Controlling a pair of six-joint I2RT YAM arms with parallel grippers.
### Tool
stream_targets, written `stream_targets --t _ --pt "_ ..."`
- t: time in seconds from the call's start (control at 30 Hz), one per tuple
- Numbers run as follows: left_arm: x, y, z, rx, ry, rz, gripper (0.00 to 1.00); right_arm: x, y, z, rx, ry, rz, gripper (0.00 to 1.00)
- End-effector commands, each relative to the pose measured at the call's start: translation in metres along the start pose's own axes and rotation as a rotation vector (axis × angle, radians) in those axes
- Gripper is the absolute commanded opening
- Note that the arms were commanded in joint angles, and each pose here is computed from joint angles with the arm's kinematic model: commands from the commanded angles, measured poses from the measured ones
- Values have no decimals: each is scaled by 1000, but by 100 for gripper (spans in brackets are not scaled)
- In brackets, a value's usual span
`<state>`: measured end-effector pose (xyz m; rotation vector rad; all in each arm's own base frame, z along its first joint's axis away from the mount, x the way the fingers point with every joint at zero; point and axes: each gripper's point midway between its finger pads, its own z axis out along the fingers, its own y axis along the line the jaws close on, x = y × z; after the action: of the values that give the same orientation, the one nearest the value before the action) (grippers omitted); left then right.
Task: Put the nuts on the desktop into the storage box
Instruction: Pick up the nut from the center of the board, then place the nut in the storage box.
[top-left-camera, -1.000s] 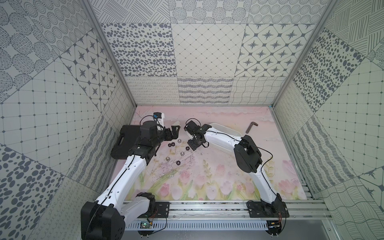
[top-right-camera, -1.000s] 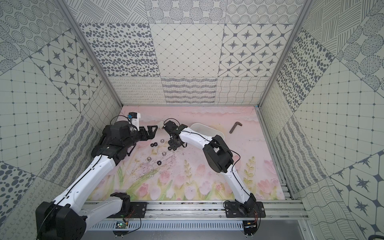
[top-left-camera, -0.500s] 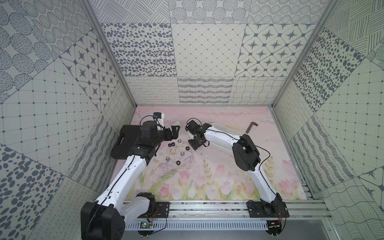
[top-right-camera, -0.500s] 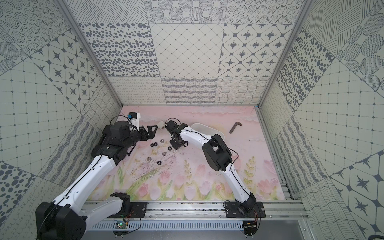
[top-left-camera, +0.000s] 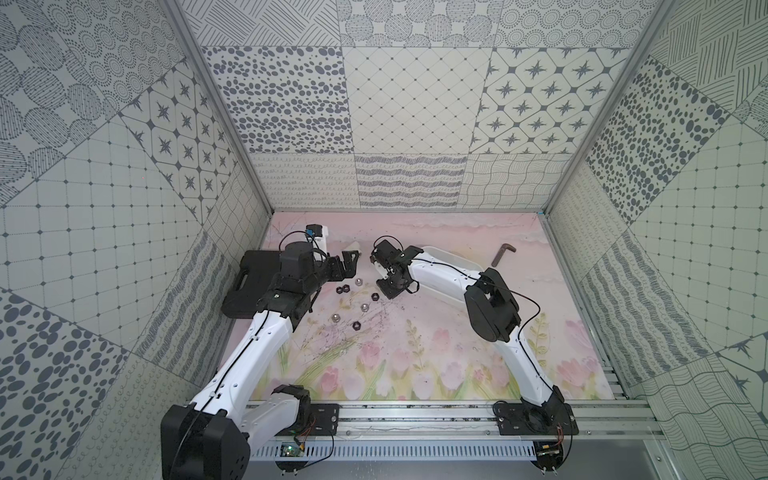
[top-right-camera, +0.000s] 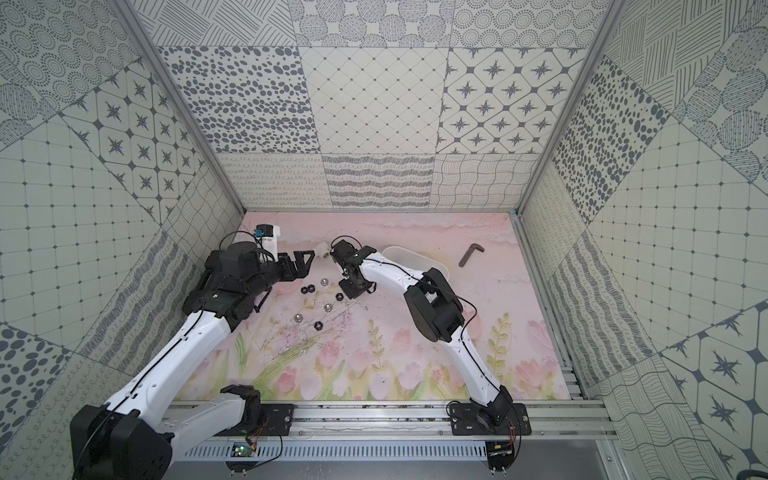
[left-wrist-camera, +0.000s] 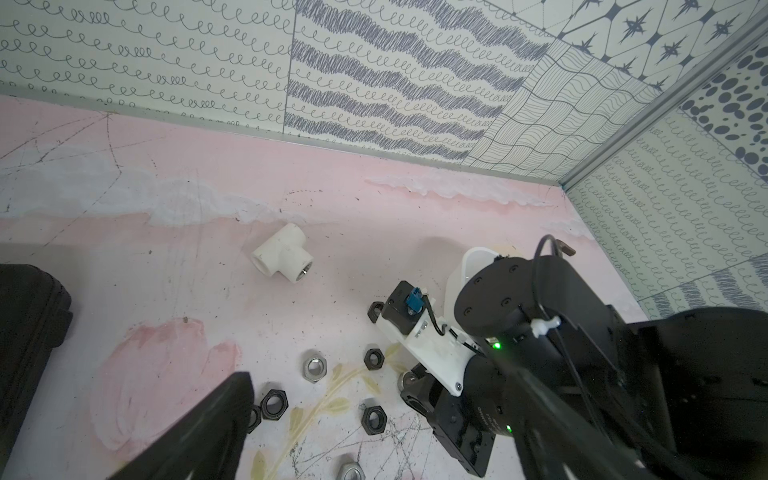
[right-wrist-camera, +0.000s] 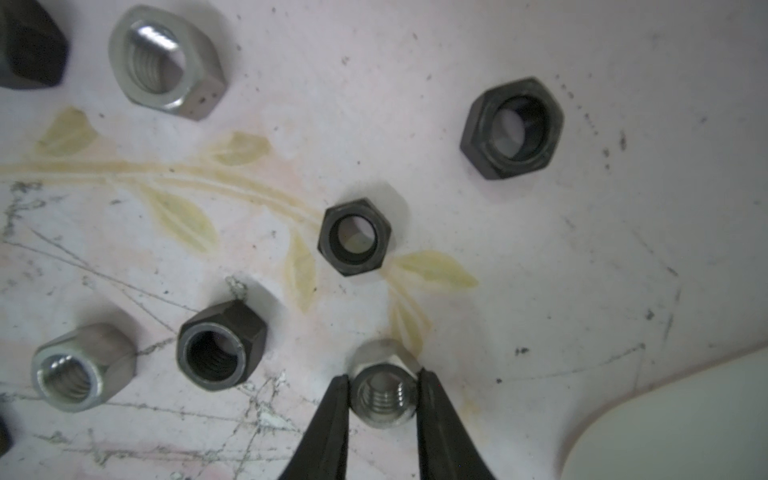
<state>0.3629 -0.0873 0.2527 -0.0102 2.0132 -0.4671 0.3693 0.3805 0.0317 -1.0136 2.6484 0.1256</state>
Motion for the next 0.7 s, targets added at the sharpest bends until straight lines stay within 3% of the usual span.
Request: stream_targets --t 0.0,0.37,0.67 --pt "-2 0 -2 -5 -4 25 99 -17 2 -20 -18 -63 -5 17" --pt "-5 -1 -2 -3 -9 28 99 -48 -40 -99 6 -265 130 16" --pt "-5 -2 -2 0 -7 27 99 5 -122 -103 137 -193 281 15"
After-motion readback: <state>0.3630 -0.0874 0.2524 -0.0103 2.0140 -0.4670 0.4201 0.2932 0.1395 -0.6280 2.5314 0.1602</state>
